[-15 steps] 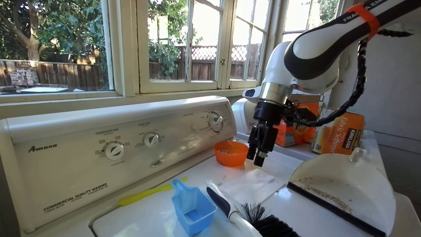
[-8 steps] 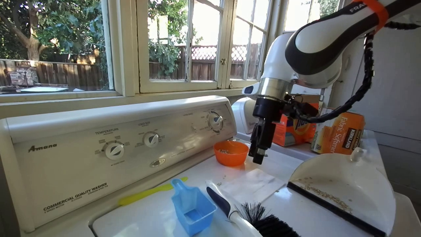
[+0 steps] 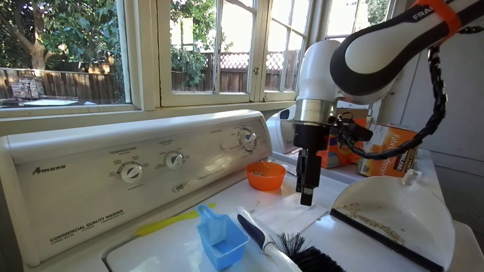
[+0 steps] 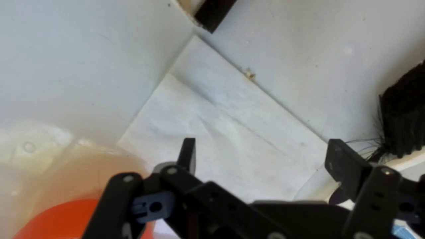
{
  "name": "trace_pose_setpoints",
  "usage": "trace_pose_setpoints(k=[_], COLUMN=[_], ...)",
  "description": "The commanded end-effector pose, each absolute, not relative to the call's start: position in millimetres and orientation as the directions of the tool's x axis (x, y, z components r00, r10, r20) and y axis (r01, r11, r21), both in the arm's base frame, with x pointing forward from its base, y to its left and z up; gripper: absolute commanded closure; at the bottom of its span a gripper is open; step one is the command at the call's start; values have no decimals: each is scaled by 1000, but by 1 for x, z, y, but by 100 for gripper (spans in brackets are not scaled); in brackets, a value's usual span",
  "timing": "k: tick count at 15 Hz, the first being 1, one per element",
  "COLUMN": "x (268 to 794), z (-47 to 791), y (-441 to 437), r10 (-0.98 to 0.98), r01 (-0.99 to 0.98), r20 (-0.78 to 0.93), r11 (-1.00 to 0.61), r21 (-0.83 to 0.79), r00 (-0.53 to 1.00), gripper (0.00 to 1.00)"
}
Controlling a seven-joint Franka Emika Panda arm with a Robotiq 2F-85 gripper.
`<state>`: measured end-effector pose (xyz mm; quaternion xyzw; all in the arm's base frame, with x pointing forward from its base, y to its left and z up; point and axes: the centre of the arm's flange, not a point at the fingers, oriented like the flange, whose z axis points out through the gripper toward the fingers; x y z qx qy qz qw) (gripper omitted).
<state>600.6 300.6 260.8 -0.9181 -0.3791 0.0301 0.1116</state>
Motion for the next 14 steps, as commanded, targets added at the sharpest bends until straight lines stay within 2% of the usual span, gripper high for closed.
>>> trace_pose_setpoints(k=[1,12,13,14], x=[592,590,590,590], z=[242,217,216,216], y=[309,318,318,318], r10=[687,661,659,659], r01=[675,658,657,657], r20=[-23,-47,-47,-49], r11=[-719,-751,-752,-752], r21=[-166,-54,-52,-47], r00=[727,749,750,750], gripper=[0,0,21,26])
